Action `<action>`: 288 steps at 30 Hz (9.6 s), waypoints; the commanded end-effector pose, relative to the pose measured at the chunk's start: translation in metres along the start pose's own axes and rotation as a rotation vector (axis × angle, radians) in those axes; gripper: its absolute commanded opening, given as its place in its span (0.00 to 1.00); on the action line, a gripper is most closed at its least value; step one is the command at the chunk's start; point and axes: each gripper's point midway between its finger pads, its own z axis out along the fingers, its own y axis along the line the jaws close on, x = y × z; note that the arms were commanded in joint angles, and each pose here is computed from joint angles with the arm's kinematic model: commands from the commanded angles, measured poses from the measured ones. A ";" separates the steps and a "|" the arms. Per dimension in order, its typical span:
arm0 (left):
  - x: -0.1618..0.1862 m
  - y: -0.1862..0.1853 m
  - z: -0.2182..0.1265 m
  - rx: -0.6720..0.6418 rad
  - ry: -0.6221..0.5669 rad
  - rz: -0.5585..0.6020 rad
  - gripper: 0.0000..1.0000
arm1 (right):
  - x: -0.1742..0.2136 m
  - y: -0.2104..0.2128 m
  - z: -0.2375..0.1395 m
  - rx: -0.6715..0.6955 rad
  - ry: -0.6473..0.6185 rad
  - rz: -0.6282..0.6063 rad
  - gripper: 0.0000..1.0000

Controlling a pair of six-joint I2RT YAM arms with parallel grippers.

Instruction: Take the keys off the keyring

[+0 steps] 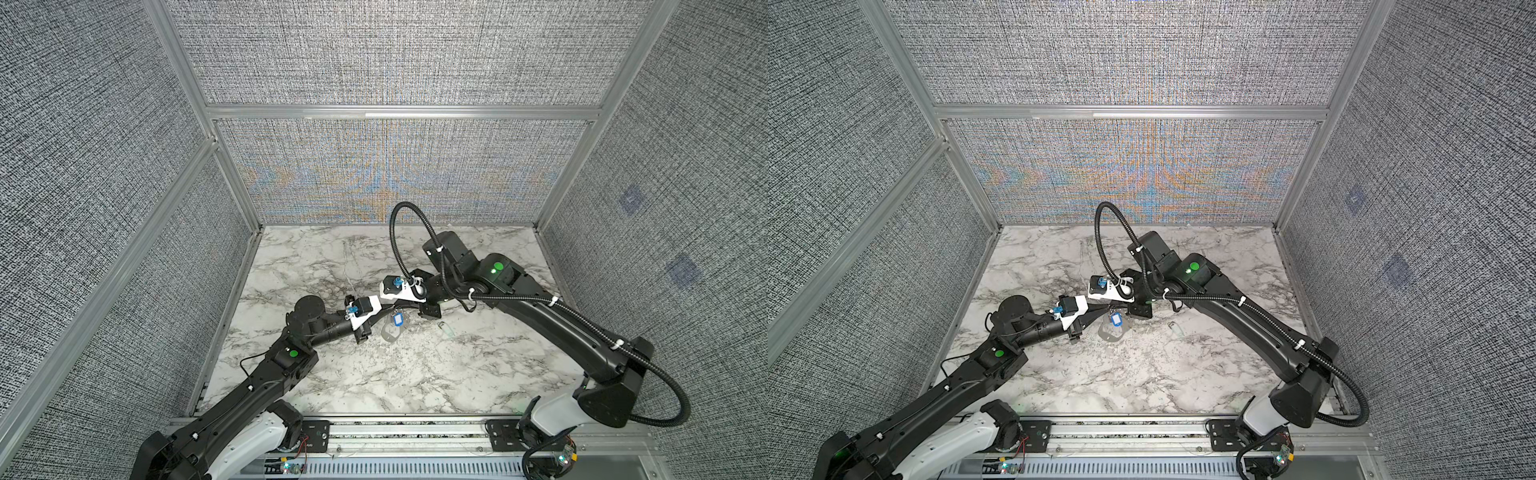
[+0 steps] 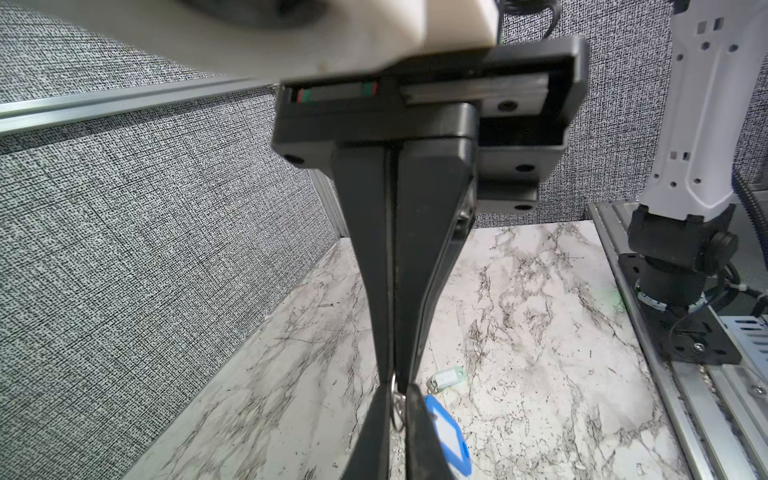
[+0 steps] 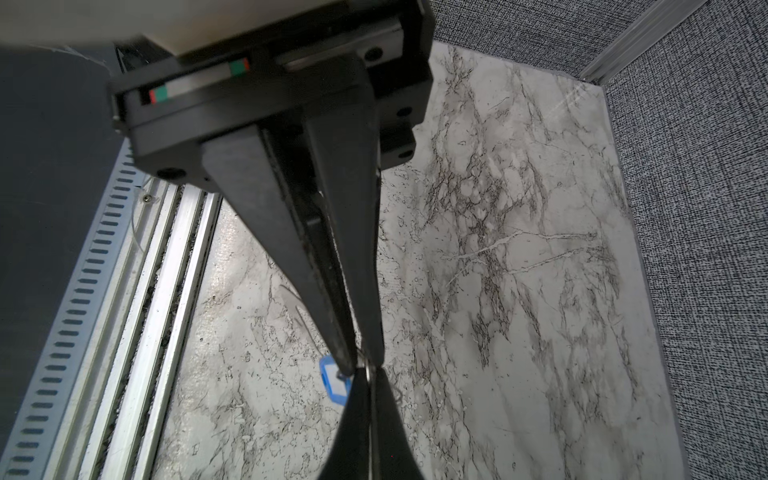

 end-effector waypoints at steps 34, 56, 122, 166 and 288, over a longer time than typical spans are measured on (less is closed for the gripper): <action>-0.024 0.003 0.000 0.010 -0.083 -0.077 0.00 | 0.013 -0.009 -0.021 0.117 -0.013 -0.019 0.24; -0.028 -0.002 0.000 0.037 -0.097 -0.069 0.00 | 0.001 0.008 -0.013 -0.013 -0.080 0.007 0.10; -0.023 -0.004 0.006 0.115 0.031 0.051 0.09 | -0.008 0.010 -0.019 -0.025 -0.101 -0.016 0.00; -0.047 0.007 0.003 0.030 -0.127 -0.042 0.00 | -0.005 0.015 -0.003 0.048 -0.354 0.268 0.36; -0.054 0.007 0.000 0.031 -0.120 -0.027 0.30 | -0.015 0.014 -0.052 0.119 -0.258 0.058 0.00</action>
